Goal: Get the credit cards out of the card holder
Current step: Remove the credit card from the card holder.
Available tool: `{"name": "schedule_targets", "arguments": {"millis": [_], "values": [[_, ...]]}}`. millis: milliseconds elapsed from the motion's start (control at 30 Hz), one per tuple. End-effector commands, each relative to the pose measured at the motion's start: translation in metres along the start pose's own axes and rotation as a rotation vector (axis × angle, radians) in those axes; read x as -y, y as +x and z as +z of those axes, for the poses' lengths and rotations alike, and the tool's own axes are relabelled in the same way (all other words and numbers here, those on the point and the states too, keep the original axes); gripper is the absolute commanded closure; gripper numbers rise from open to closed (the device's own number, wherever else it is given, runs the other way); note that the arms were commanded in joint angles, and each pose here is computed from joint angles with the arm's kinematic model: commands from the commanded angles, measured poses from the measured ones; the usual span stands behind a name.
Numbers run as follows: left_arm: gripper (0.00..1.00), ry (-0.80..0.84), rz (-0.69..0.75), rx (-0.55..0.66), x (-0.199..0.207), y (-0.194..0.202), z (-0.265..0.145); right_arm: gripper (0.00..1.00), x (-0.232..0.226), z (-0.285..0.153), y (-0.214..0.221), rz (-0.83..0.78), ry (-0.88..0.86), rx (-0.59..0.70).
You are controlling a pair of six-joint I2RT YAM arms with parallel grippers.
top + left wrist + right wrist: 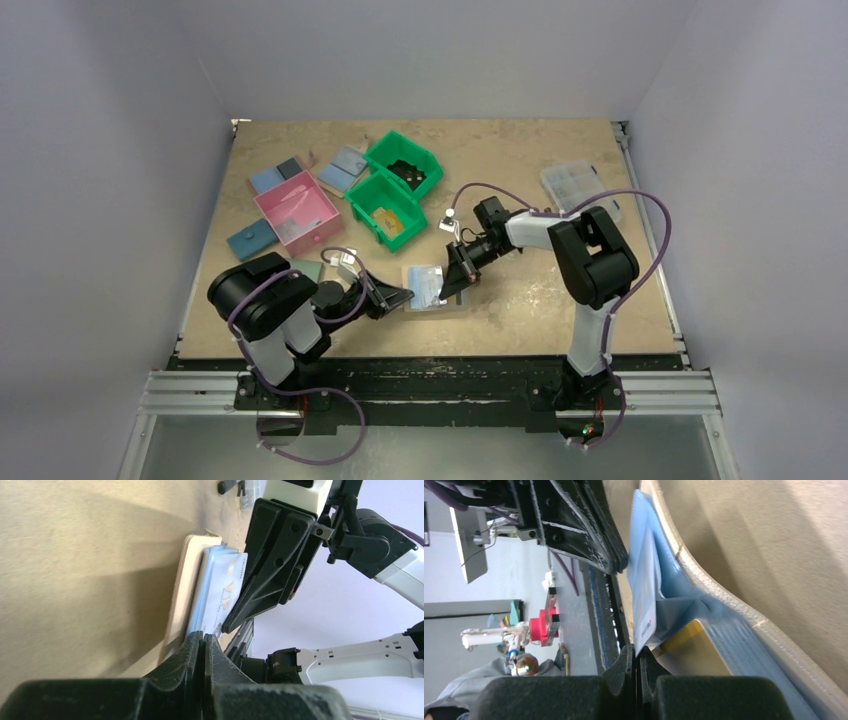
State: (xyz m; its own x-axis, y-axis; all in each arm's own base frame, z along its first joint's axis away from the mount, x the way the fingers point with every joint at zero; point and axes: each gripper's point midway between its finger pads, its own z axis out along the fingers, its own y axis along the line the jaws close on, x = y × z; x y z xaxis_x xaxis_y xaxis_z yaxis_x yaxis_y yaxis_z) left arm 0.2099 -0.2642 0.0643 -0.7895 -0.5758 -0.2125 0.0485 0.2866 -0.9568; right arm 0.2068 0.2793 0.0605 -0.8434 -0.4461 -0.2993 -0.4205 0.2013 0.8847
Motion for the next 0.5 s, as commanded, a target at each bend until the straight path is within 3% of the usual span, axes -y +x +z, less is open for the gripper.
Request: {"name": "schedule_targets", "arguments": {"millis": [0,467], "values": [[1.00,0.245,0.074,0.092,0.056,-0.021,-0.012,1.00,0.011,-0.006,-0.006,-0.039,0.060,0.002],[1.00,0.253,0.095,0.084,0.057,-0.020,-0.018,1.00,0.023,-0.008,0.000,-0.034,0.119,-0.026]]}}
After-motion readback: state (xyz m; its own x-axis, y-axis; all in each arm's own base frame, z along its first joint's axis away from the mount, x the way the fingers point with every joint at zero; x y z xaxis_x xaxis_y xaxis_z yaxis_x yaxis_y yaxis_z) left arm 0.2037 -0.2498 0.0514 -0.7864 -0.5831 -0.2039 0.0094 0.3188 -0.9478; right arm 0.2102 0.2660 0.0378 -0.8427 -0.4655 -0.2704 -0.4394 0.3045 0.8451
